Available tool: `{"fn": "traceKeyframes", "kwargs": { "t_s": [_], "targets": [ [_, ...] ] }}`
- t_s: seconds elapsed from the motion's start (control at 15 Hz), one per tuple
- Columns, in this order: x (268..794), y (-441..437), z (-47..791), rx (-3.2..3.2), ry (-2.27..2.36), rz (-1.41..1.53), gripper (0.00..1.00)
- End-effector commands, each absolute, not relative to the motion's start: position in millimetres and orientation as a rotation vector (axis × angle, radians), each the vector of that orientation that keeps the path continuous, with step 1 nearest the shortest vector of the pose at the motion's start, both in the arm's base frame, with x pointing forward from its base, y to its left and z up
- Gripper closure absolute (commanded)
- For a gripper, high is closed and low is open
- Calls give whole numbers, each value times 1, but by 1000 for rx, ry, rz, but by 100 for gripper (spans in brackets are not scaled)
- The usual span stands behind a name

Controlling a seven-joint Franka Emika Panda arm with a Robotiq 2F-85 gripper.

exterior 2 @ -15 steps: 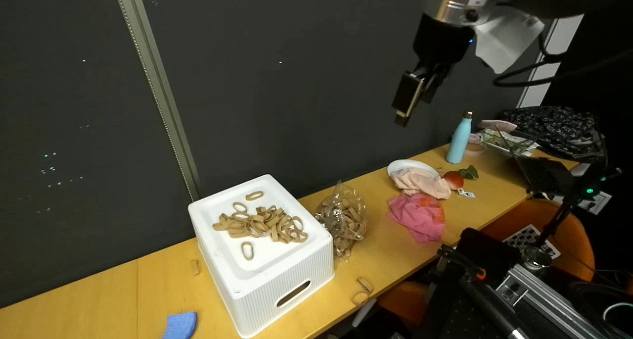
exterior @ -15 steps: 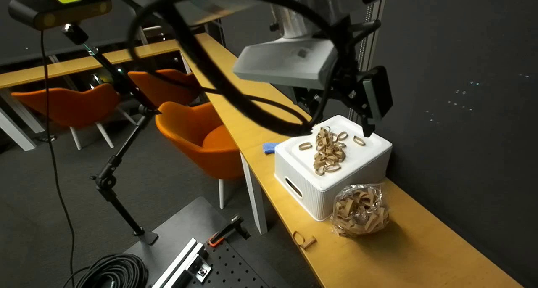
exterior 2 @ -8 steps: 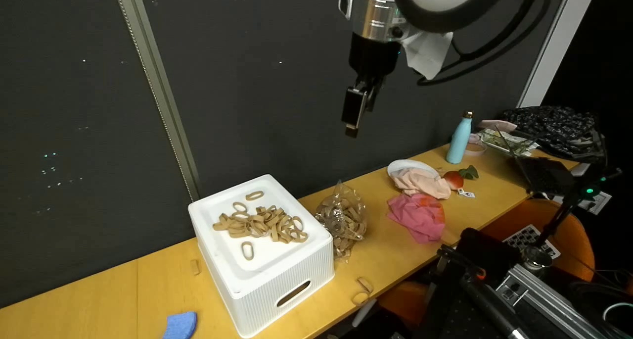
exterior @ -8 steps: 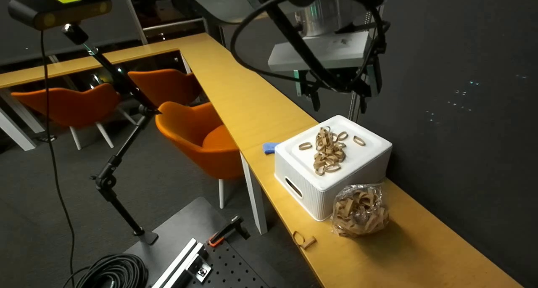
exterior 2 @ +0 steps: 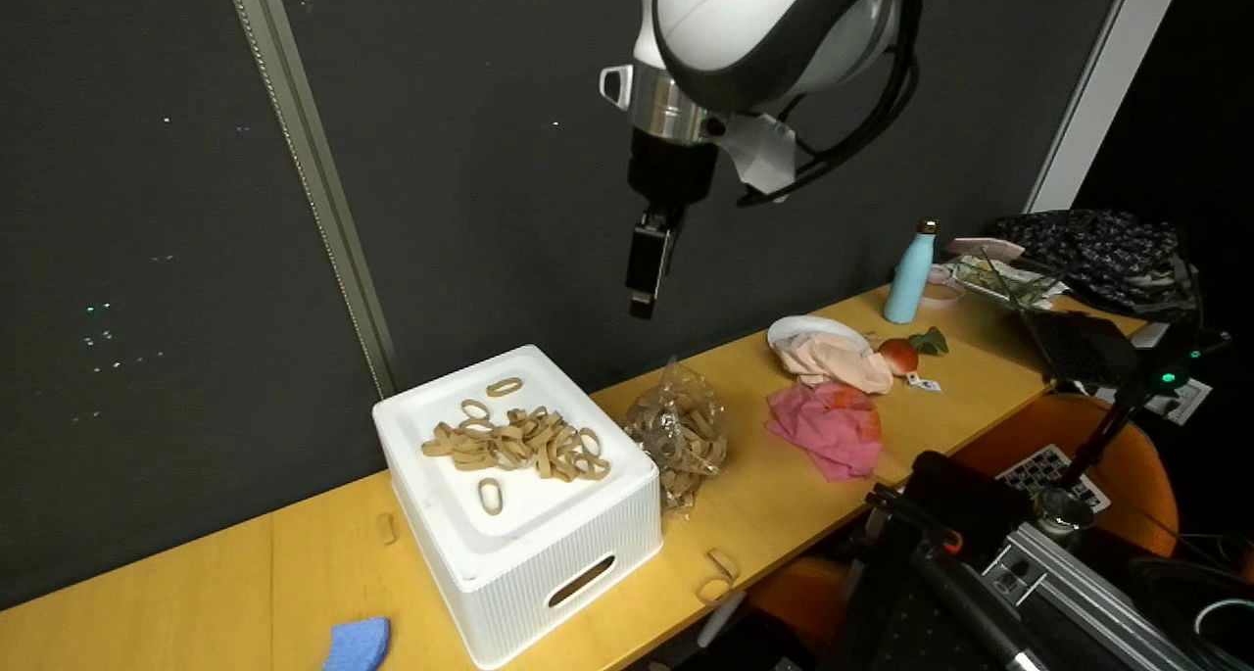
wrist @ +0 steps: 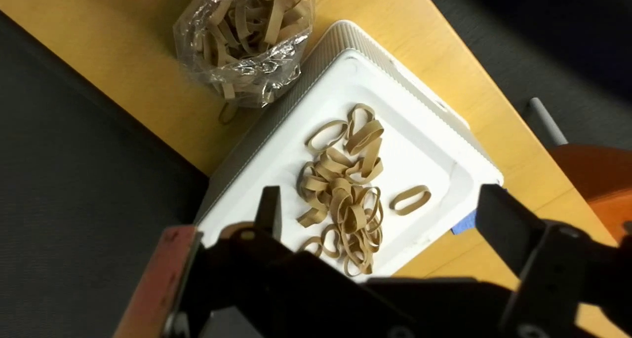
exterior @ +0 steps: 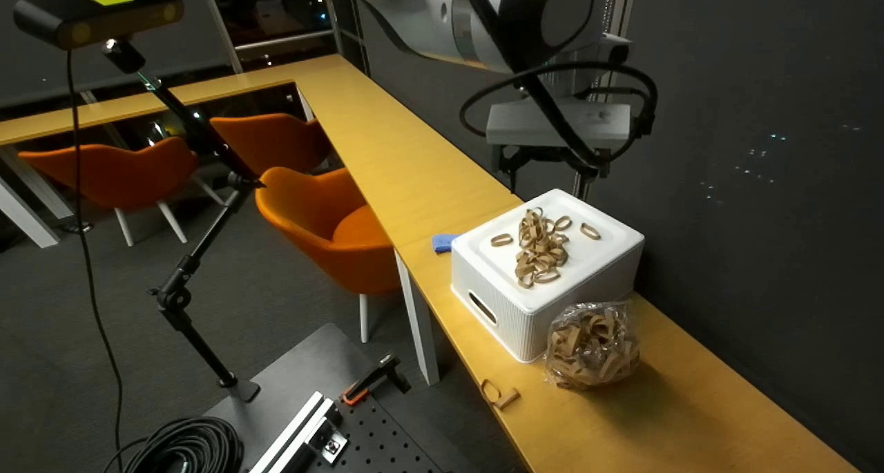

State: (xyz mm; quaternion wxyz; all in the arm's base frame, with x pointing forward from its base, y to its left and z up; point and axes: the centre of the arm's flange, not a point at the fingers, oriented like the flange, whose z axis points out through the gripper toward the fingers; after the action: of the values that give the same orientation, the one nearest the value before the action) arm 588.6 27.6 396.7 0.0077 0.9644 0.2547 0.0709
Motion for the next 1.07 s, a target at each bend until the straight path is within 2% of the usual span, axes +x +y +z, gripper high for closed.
{"fn": "traceKeyframes", "kwargs": {
  "t_s": [0.0,0.27,0.6,1.0],
  "targets": [
    [611,27,355,3038,904,141,0],
    [595,14,324,2979,877,20,0],
    [592,14,321,2996,906,57,0],
    [647,49,275,2972,1020,75,0]
  ]
}}
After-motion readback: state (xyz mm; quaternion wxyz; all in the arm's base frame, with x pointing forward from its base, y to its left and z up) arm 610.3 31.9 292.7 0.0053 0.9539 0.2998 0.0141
